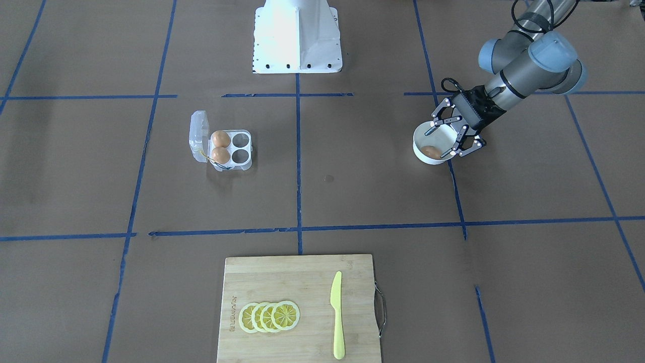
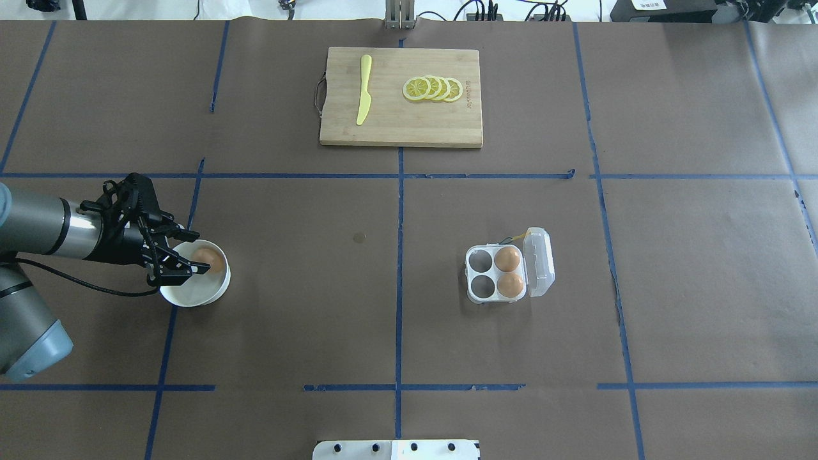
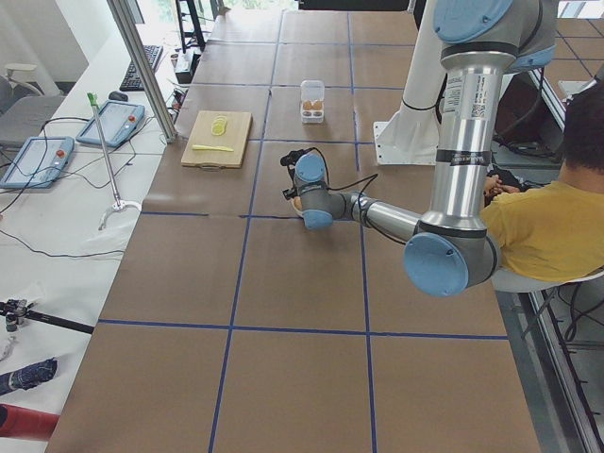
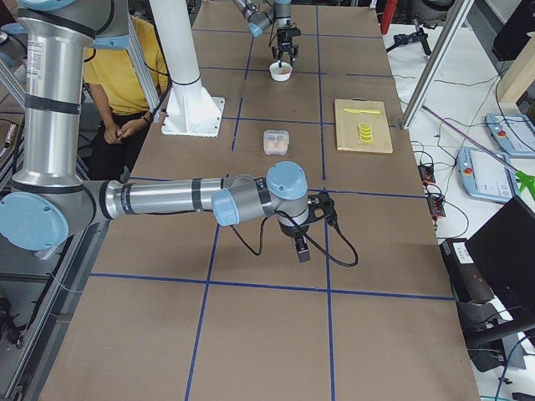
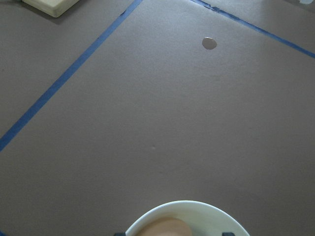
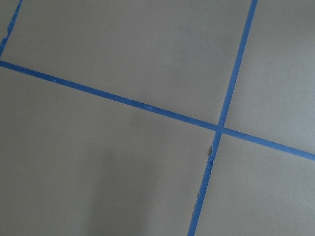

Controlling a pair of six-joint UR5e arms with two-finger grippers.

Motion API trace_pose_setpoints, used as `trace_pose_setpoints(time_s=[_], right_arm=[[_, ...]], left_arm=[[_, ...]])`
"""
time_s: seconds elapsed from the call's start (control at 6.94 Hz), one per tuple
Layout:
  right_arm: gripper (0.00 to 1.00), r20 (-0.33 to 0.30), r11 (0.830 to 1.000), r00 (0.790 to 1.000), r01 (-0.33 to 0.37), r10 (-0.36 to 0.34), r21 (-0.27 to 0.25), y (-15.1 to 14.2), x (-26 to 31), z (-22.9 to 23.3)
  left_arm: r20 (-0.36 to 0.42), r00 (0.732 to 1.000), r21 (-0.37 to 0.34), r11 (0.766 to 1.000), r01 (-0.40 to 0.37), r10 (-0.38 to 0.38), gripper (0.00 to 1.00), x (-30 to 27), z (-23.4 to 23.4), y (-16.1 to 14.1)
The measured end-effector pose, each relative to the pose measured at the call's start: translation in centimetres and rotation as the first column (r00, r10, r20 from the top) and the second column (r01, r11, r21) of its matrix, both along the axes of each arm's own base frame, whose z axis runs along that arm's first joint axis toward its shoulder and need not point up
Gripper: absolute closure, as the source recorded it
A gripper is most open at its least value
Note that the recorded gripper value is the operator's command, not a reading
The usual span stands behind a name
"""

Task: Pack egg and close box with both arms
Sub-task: 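Move the left gripper over the white bowl and lower toward the egg, then close the left gripper on the brown egg in the bowl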

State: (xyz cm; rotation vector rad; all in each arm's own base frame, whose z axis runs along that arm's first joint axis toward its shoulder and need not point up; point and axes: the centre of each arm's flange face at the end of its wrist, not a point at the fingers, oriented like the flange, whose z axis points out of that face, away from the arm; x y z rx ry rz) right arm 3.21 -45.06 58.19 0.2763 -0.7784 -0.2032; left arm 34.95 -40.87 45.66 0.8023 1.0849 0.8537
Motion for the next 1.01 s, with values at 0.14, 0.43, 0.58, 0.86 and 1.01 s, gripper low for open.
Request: trace_pose_setpoints(time_s=[0.14,0.43,0.58,0.86,1.01], right_arm=[[0.0,0.0,1.0,1.0,0.0,0.0,0.001,0.0,0.0,0.0],[0.0,0.0,1.0,1.0,0.001,-0.001,0.002,0.0,0.0,0.0],[0.0,0.0,1.0,1.0,0.001,-0.001,0.002,0.0,0.0,0.0],[0.0,0.0,1.0,1.0,0.001,-0.001,0.002,0.0,0.0,0.0],[0.0,0.0,1.0,1.0,0.001,-0.001,0.002,0.0,0.0,0.0]], left_arm=[[-0.001,1.0,0.002,1.0,-0.008,0.008,0.28,0.7,0.1,0.3],[0.004,1.0,0.0,1.0,-0.019,0.019,0.3,1.4,0.5,0.7],[0.009,1.0,-0.002,1.0,-0.019,0.019,0.3,1.6,0.8,0.7],[0.021,1.0,-0.008,1.0,-0.02,0.02,0.3,1.9,1.5,0.7],[0.025,0.999,-0.009,1.0,-0.022,0.023,0.32,2.3,1.7,0.9]])
